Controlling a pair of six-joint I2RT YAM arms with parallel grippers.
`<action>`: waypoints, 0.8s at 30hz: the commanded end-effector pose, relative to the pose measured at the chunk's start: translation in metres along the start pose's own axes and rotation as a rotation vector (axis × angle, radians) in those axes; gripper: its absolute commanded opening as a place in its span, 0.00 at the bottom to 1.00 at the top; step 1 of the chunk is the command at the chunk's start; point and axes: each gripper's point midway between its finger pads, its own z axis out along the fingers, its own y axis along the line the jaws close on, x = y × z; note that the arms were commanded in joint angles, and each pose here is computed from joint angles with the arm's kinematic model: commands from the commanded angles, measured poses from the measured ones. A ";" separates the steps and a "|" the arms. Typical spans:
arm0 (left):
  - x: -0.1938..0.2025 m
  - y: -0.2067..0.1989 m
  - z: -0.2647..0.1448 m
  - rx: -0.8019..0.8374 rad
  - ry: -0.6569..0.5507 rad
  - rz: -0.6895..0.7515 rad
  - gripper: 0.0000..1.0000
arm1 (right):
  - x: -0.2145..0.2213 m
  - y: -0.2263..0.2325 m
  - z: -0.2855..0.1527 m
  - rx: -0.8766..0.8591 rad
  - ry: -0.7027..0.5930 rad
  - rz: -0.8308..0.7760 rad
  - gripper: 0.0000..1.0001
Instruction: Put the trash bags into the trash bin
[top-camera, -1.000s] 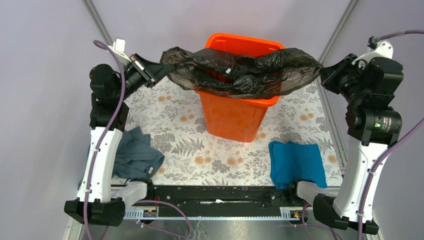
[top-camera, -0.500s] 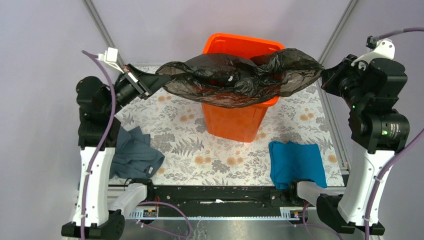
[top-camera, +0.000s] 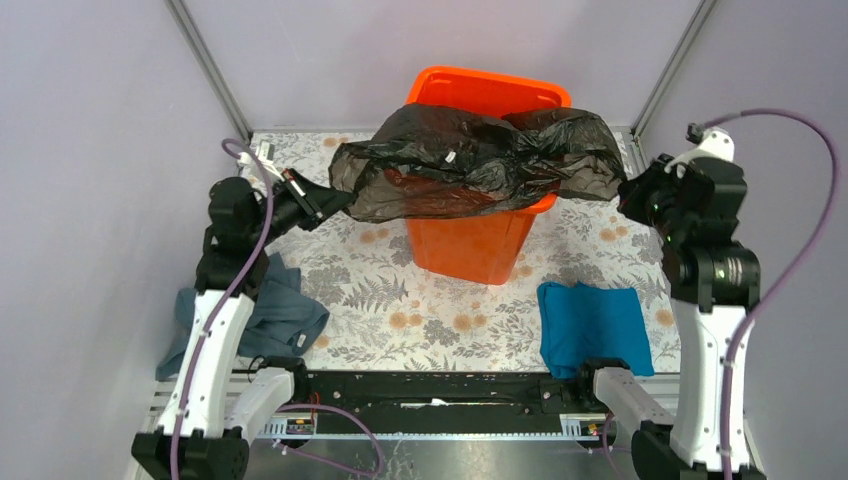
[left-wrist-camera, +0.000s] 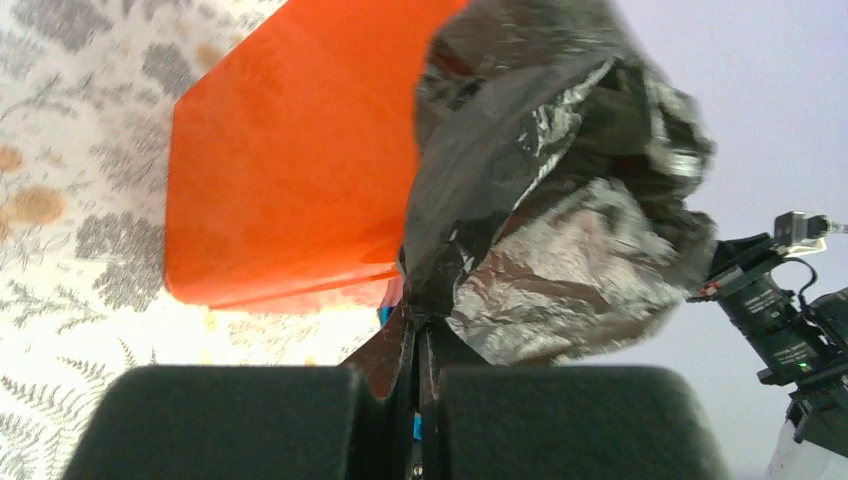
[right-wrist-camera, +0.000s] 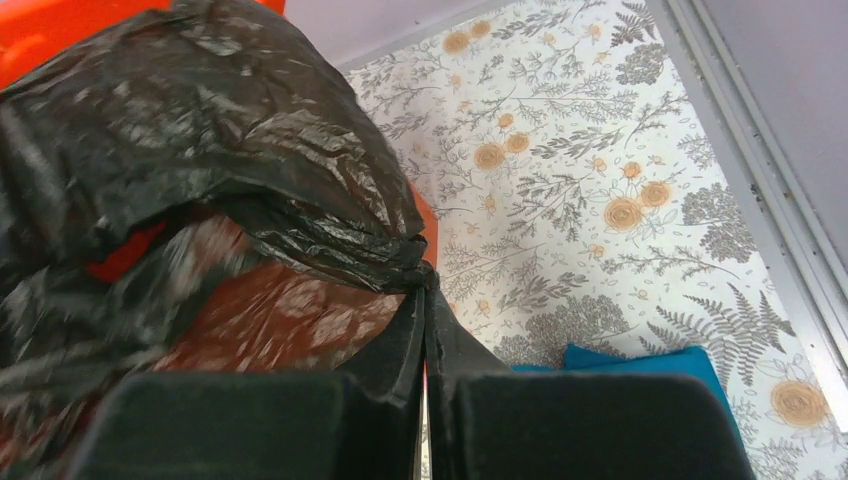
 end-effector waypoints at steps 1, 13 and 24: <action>-0.009 0.001 0.015 0.045 -0.019 0.018 0.00 | -0.031 0.018 0.026 -0.056 -0.072 0.015 0.00; -0.001 0.015 0.017 -0.002 0.006 0.048 0.00 | 0.022 0.036 -0.026 -0.233 0.017 0.080 0.83; -0.001 -0.006 0.015 0.045 0.021 0.100 0.00 | 0.014 0.052 -0.014 -0.324 -0.086 0.565 1.00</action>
